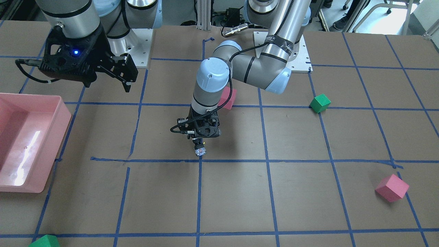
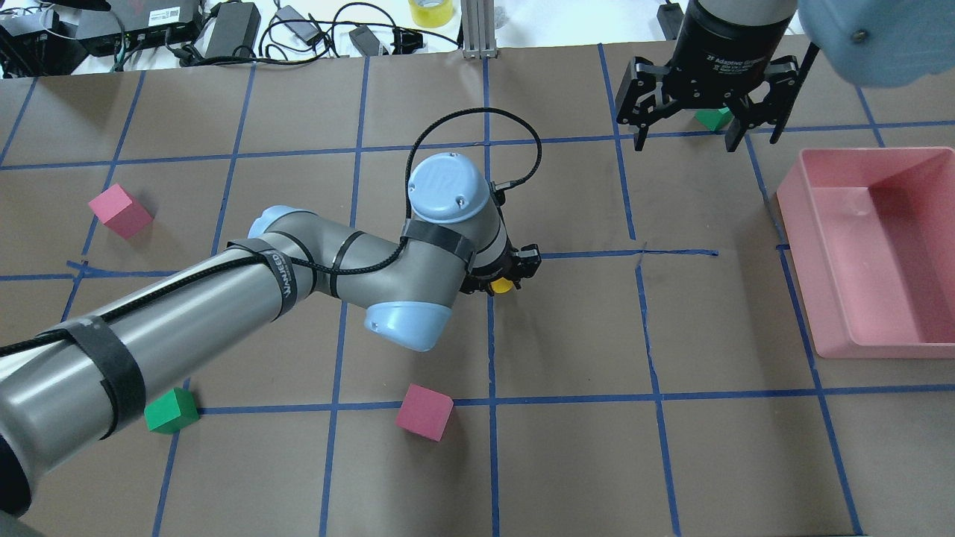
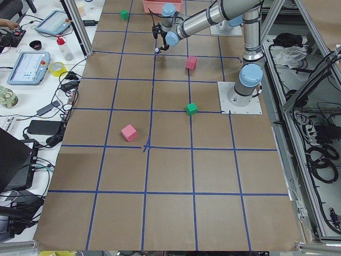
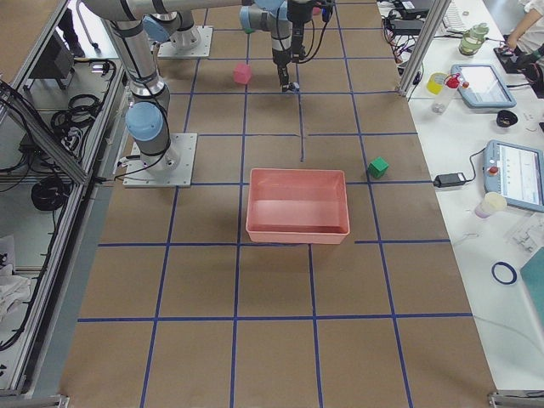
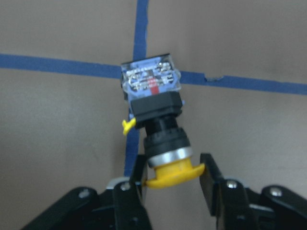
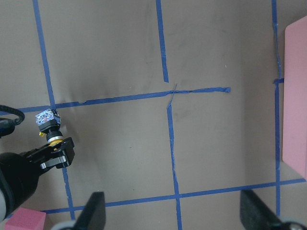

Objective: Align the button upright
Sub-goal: 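Rotate the button upright with the left gripper and set it on the table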

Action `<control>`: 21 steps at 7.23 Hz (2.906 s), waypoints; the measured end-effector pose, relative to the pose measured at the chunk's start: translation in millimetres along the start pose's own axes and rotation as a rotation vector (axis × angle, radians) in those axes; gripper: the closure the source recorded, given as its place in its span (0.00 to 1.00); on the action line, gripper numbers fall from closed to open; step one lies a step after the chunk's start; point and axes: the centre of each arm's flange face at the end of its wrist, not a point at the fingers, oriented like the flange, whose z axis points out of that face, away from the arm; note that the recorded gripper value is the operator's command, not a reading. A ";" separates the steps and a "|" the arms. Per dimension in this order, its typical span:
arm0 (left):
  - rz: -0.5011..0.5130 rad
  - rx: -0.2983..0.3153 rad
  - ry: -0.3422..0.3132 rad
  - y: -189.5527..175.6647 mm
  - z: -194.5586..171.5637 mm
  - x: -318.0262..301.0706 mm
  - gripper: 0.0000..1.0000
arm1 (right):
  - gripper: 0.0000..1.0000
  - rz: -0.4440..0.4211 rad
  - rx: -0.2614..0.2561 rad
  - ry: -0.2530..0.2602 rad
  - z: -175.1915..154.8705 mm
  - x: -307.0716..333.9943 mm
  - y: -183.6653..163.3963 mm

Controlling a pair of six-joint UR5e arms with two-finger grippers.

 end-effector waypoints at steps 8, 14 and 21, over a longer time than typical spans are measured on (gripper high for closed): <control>-0.598 -0.406 0.190 -29.2 -8.9 -38.7 1.00 | 0.00 -0.004 -0.008 0.010 3.9 0.6 -0.6; -0.761 -0.562 0.296 -47.4 12.7 -71.0 1.00 | 0.00 -0.007 -0.012 0.016 6.4 0.4 0.6; -0.918 -0.528 0.248 -66.9 3.1 -79.2 0.00 | 0.00 -0.008 -0.016 0.017 8.4 0.4 1.0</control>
